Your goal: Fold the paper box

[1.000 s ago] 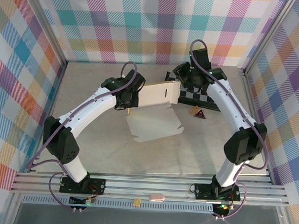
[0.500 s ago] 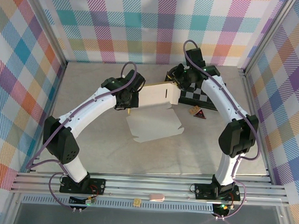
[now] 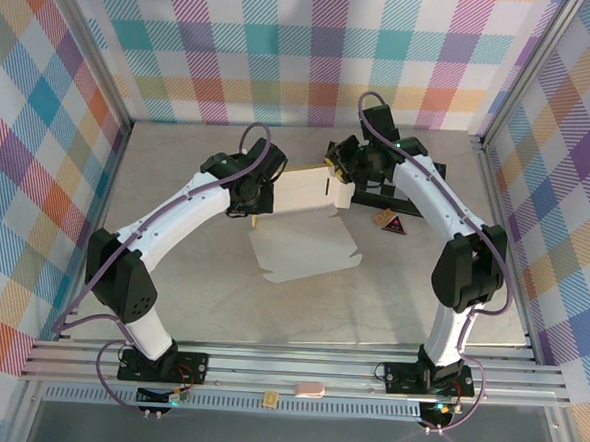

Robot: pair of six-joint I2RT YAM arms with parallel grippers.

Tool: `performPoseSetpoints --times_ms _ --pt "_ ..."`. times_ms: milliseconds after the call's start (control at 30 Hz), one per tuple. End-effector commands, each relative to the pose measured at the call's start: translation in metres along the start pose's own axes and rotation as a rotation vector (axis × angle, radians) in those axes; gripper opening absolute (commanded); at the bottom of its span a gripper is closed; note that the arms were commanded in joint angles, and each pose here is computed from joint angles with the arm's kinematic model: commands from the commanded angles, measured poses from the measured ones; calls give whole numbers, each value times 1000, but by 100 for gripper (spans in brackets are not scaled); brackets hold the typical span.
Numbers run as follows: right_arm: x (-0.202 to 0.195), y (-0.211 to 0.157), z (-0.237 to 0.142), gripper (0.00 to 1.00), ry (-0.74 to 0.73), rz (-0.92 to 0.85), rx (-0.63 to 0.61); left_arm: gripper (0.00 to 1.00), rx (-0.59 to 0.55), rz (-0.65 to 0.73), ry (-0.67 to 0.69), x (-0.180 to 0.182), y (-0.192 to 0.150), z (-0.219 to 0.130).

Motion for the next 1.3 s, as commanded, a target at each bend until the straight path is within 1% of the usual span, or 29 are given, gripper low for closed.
performPoseSetpoints --times_ms 0,67,167,267,467,500,533,600,667,700,733,833,867,900,1000,1100,1167,1267 --pt "17 -3 -18 25 87 42 -19 0 -7 -3 -36 -4 3 -6" --pt "18 -2 -18 19 107 66 -29 0 -10 -4 -37 -4 4 -7" --pt "17 -2 -18 16 130 109 -39 0 -10 -3 -42 -4 3 -7" --pt "15 -4 -16 9 145 156 -40 0 -9 -5 -42 -4 3 -7" --pt "14 -5 -20 5 162 194 -55 0 -17 -12 -51 -5 4 -9" --pt "13 -5 -21 5 164 195 -57 0 -18 -12 -52 -5 4 -8" --pt "13 -4 -23 8 171 193 -57 0 -21 -14 -55 -5 5 -9" --pt "11 -2 -30 28 181 172 -65 0 -22 -12 -56 -6 5 -9" --pt "5 0 -46 40 161 121 -97 0 -27 -9 -57 -6 7 -10" --pt "-1 -2 -56 44 137 88 -116 0 -28 -6 -58 -6 7 -11" --pt "-8 -4 -64 46 116 65 -130 0 -31 -1 -59 -6 7 -11" --pt "-36 -15 -83 48 73 0 -164 0 -36 5 -64 -7 8 -12" --pt "-49 -22 -84 46 49 -18 -161 0 -35 7 -69 -8 8 -12" --pt "-59 -28 -82 42 35 -42 -152 0 -35 9 -71 -8 8 -11" --pt "-78 -40 -68 34 25 -106 -108 0 -35 19 -86 -11 9 -12" --pt "-87 -44 -51 31 8 -165 -51 0 -35 36 -100 -14 11 -13" --pt "-88 -42 -44 31 -12 -212 -24 0 -34 45 -107 -15 12 -14" --pt "-91 -38 -34 34 -53 -261 5 0 -27 48 -117 -17 12 -13"
Point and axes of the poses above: each hand's point on the last joint's axis, 136 mm out from that joint toward the fingers, its own z axis out along the fingers, its own x axis along the line the jaws close on, y = z × x, the point moved 7 cm from there along -z, back along the fingers, and after that the axes turned 12 degrees about -z, right-handed, at the moved point
